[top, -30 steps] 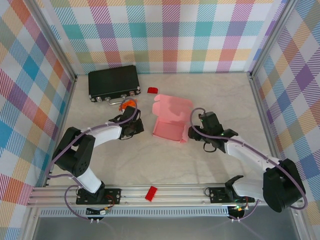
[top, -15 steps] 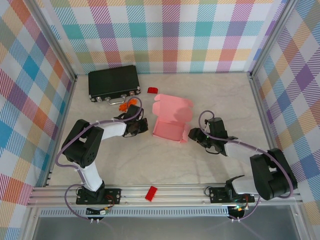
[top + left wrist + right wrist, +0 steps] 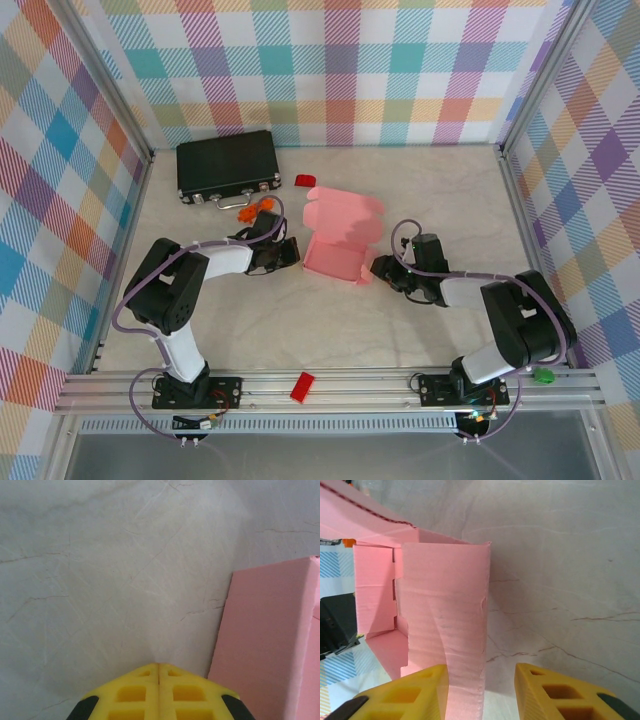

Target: Fold the paper box

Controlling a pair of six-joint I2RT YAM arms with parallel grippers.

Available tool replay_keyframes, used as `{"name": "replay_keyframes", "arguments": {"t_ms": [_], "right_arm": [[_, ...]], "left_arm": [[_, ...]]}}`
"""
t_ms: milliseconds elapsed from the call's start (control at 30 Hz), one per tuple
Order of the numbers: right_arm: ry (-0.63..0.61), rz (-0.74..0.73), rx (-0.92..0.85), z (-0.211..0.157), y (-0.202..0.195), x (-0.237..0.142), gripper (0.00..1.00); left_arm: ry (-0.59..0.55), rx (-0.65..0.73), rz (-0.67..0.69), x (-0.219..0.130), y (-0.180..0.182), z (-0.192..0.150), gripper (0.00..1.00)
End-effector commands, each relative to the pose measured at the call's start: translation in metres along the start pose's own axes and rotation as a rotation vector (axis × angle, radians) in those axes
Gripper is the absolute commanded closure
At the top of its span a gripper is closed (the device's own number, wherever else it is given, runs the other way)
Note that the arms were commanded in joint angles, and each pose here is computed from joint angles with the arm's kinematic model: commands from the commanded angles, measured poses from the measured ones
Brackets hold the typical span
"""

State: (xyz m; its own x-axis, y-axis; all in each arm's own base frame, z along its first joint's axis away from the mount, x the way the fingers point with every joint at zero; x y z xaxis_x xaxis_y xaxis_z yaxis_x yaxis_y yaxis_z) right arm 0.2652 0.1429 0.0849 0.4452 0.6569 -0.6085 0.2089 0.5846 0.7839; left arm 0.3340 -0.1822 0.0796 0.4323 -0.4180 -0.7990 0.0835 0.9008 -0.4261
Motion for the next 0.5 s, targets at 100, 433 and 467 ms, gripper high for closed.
{"name": "replay_keyframes", "arguments": {"t_ms": [100,433,467], "right_arm": [[0.006,0.096,-0.039,0.01,0.023,0.0,0.6],[0.035,0.092,-0.036,0.012,0.024,0.008,0.63],[0.041,0.094,-0.035,0.012,0.024,0.009,0.63]], "left_arm": [[0.053,0.004,-0.033,0.006,0.0,-0.014,0.99],[0.062,0.009,-0.052,0.005,-0.008,-0.023,1.0],[0.059,0.006,-0.056,0.004,-0.01,-0.024,1.0]]}}
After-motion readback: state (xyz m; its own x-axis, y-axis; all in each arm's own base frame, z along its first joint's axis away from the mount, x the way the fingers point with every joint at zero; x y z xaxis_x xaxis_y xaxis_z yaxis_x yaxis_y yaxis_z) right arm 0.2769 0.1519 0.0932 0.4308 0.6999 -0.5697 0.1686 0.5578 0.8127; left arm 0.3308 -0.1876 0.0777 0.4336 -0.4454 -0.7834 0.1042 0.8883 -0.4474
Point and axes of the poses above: each hand's point on the last joint's axis, 136 mm out from that joint toward the fingers, its own x axis out along the fingers, its own y axis along the line the jaws close on, z = x × y, the point moved 7 cm from there along -x, back along the fingers, and after that the axes turned 7 degrees about x, right-handed, at the moved point
